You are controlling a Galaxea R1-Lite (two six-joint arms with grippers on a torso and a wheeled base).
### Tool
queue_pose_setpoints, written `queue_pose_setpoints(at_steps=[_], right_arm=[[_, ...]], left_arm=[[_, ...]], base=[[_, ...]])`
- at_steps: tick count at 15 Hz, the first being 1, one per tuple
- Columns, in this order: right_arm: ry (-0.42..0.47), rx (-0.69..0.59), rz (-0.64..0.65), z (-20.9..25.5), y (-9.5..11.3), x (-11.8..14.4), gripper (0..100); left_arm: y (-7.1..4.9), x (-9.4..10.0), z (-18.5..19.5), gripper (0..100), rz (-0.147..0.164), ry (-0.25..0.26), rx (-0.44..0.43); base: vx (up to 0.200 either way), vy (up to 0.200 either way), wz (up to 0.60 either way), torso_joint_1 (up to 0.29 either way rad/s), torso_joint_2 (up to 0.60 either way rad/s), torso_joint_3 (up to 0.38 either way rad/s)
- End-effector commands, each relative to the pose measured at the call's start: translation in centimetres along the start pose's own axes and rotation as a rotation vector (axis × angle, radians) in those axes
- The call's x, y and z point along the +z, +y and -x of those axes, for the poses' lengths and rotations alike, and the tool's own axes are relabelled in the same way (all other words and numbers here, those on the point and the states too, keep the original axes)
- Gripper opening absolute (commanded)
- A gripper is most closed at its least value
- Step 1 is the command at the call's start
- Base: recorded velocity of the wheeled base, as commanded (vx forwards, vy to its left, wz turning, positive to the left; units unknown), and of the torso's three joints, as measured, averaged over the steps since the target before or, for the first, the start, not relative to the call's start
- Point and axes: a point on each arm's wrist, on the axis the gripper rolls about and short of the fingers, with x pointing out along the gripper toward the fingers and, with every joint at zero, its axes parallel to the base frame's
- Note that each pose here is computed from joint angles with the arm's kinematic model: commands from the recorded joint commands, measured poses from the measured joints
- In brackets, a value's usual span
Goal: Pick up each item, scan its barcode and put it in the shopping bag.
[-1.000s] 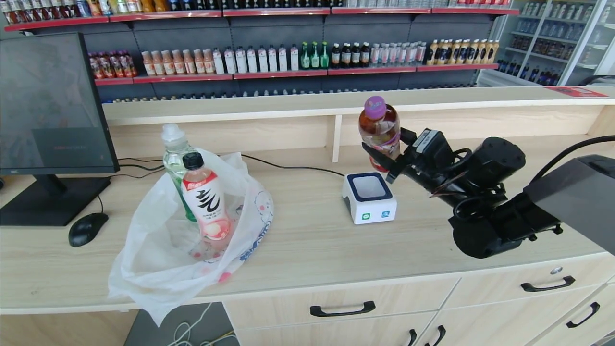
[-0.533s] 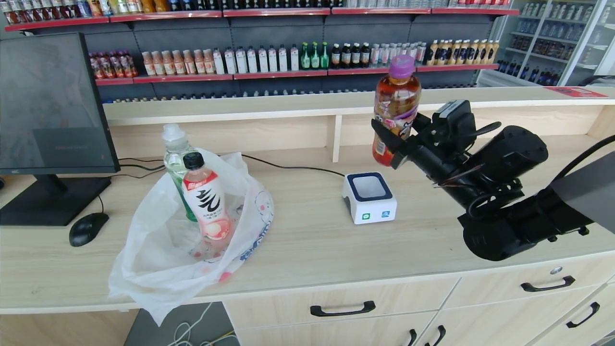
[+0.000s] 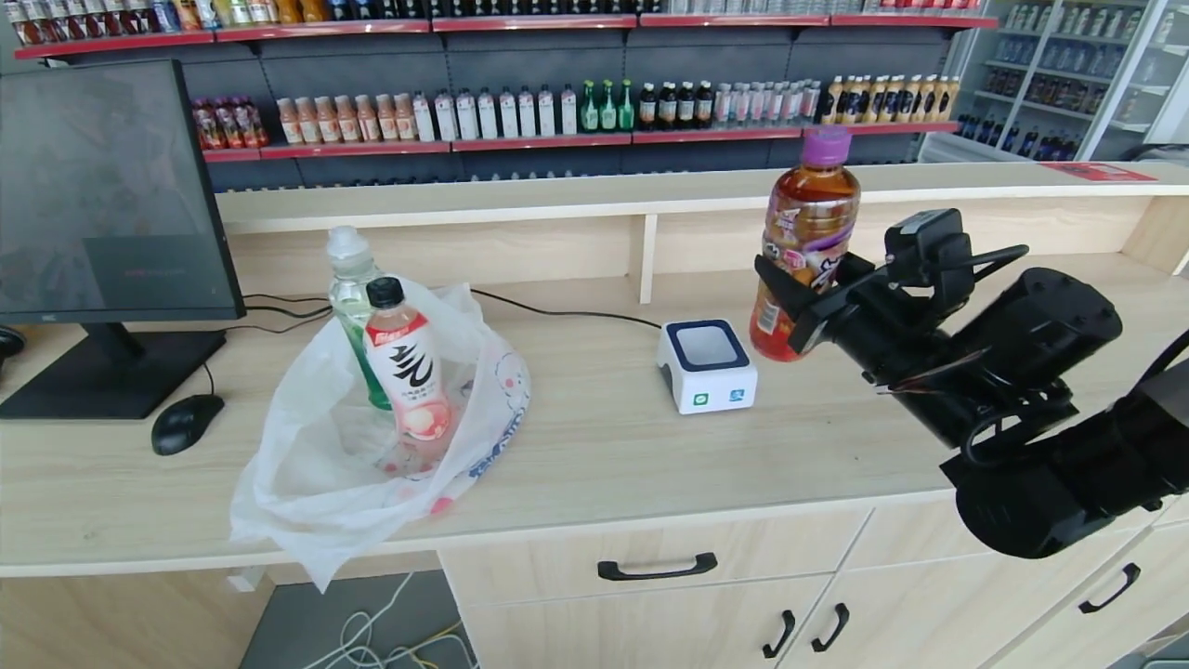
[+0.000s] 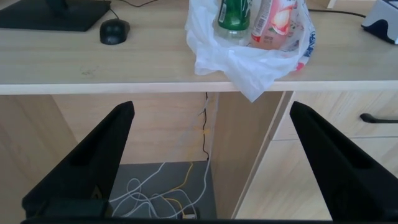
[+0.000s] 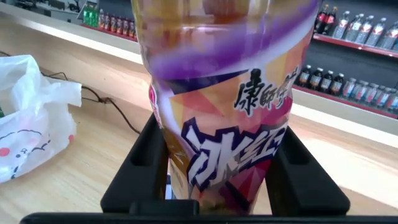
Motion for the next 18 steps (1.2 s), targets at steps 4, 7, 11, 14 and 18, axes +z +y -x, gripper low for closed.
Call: queue_pose_setpoints(at_steps=[4, 7, 11, 14, 18], right_arm=[[0.008, 0.000, -0.026, 1.5, 0.0, 1.2, 0], [0.006, -0.003, -0.032, 1.5, -0.1, 1.2, 0], [0.002, -0.005, -0.032, 1.4, -0.2, 1.3, 0], [-0.010, -0.007, -0.030, 1.3, -0.3, 1.6, 0], [-0.015, -0.011, -0.027, 1.5, -0.4, 1.9, 0]], left_arm=[[0.0, 0.0, 0.0, 100, 0.000, -0.001, 0.001], [0.0, 0.0, 0.0, 100, -0.002, -0.001, -0.001], [0.0, 0.0, 0.0, 100, 0.000, -0.001, 0.001], [0.0, 0.0, 0.0, 100, 0.000, -0.001, 0.001], [0.0, 0.0, 0.0, 100, 0.000, -0.001, -0.001]], base=[[0.000, 0.000, 0.00, 0.000, 0.00, 0.000], [0.000, 0.000, 0.00, 0.000, 0.00, 0.000], [0.000, 0.000, 0.00, 0.000, 0.00, 0.000], [0.000, 0.000, 0.00, 0.000, 0.00, 0.000], [0.000, 0.000, 0.60, 0.002, 0.00, 0.000]])
